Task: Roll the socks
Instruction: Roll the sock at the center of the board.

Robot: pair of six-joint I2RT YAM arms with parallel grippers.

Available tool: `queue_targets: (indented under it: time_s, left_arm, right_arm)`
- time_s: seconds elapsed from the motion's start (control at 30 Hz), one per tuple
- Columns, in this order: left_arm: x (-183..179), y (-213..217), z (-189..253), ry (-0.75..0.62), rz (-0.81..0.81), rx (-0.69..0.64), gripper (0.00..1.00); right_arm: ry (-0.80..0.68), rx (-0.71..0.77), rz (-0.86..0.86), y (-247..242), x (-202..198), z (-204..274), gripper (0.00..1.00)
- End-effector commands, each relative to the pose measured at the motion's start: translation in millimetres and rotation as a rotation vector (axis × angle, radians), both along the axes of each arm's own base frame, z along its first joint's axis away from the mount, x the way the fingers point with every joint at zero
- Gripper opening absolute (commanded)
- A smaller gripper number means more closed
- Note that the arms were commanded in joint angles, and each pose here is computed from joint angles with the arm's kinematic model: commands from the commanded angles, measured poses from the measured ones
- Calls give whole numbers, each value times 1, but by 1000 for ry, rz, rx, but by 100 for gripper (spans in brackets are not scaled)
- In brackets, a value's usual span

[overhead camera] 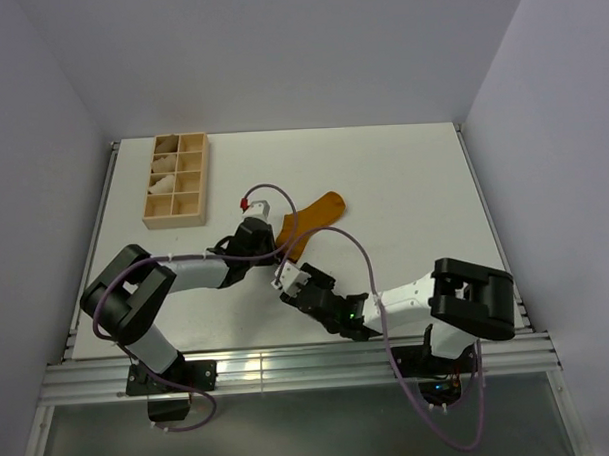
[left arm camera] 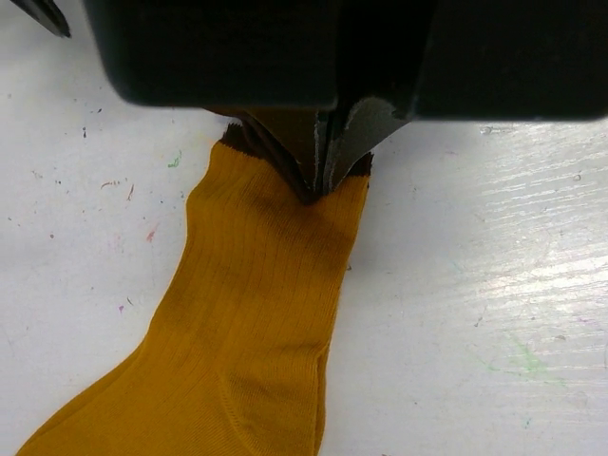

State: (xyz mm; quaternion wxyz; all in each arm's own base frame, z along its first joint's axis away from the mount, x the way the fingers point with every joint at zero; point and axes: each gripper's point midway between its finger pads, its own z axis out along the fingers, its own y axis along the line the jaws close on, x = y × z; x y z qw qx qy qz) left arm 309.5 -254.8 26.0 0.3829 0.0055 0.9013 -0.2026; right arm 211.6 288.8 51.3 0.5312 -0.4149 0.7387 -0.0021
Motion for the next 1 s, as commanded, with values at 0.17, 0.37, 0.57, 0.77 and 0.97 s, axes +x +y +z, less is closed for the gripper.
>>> queue_targets:
  time_s: [0.17,0.37,0.57,0.77,0.97]
  left_arm:
    - [-16,10,-27,115,-42,69,0]
    - [-15,11,-30,128,-40,78,1]
    - [-16,11,-30,137,-44,76,0]
    - [-17,9,-29,142,-56,64,0]
    - [-19,9,-28,147,-61,56,0]
  right_arm:
    - [-170,-15,7,32,17,20,60]
    - [-191,-35,60,47,19,11,58]
    - [-187,-55,79,53,20,-2,58]
    - [-177,-70,75,56,27,-13,58]
    - [-151,-69,60,53,37,-19,54]
